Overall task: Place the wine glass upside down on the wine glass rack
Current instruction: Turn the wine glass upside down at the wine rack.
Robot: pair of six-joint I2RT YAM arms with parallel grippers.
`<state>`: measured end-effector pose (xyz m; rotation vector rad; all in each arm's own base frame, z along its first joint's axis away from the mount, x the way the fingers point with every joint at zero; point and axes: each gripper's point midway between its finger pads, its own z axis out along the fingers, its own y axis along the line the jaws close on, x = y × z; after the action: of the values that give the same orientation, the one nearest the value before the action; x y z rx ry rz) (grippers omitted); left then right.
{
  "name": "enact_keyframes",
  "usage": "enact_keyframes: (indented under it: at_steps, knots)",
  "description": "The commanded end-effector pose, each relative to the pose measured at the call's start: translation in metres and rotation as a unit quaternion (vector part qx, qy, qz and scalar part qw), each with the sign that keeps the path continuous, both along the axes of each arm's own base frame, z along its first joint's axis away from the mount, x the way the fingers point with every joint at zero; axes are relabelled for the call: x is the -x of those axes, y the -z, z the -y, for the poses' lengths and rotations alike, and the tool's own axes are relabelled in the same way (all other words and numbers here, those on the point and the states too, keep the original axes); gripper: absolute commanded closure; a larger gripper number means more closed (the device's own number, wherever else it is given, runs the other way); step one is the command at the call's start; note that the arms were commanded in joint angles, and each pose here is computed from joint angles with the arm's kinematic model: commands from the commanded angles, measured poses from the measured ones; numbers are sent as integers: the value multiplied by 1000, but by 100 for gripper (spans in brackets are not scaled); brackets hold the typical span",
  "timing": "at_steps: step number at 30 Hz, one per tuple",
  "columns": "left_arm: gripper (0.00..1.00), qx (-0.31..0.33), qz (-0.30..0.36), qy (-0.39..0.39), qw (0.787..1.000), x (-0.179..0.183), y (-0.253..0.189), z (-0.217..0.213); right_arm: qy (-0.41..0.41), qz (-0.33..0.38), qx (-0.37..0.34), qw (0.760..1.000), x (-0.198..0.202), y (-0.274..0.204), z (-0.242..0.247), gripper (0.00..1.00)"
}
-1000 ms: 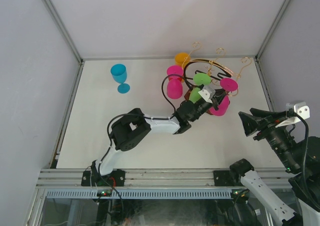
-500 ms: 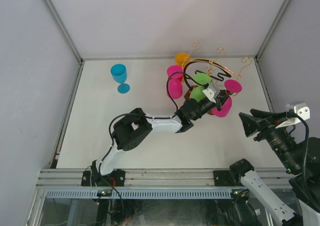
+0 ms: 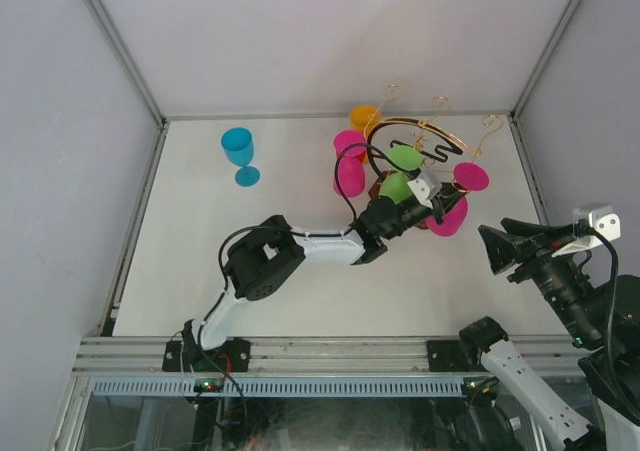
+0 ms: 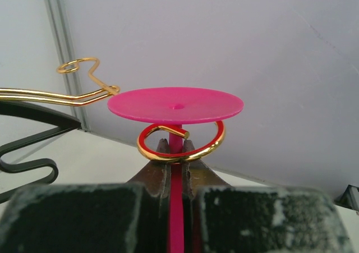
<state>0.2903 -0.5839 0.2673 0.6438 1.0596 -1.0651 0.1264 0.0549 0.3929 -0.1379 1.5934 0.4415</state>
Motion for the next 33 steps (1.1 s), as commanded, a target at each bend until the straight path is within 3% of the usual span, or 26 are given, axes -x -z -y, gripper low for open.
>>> enact_keyframes:
  at_steps: [1,9,29,33]
  knots:
    - [100,37,45,41,997,24,-31,1,5,14,-9,1000,2,-9,3,52]
    - [100,45,64,44,996,35,-37,-6,7,16,-7,1000,2,-10,3,52]
    - [100,80,9,-56,995,11,-29,-44,5,10,-4,1000,-1,-8,1,52]
    - [94,70,-1,-63,996,7,-24,-44,4,10,-6,1000,-1,-8,1,52]
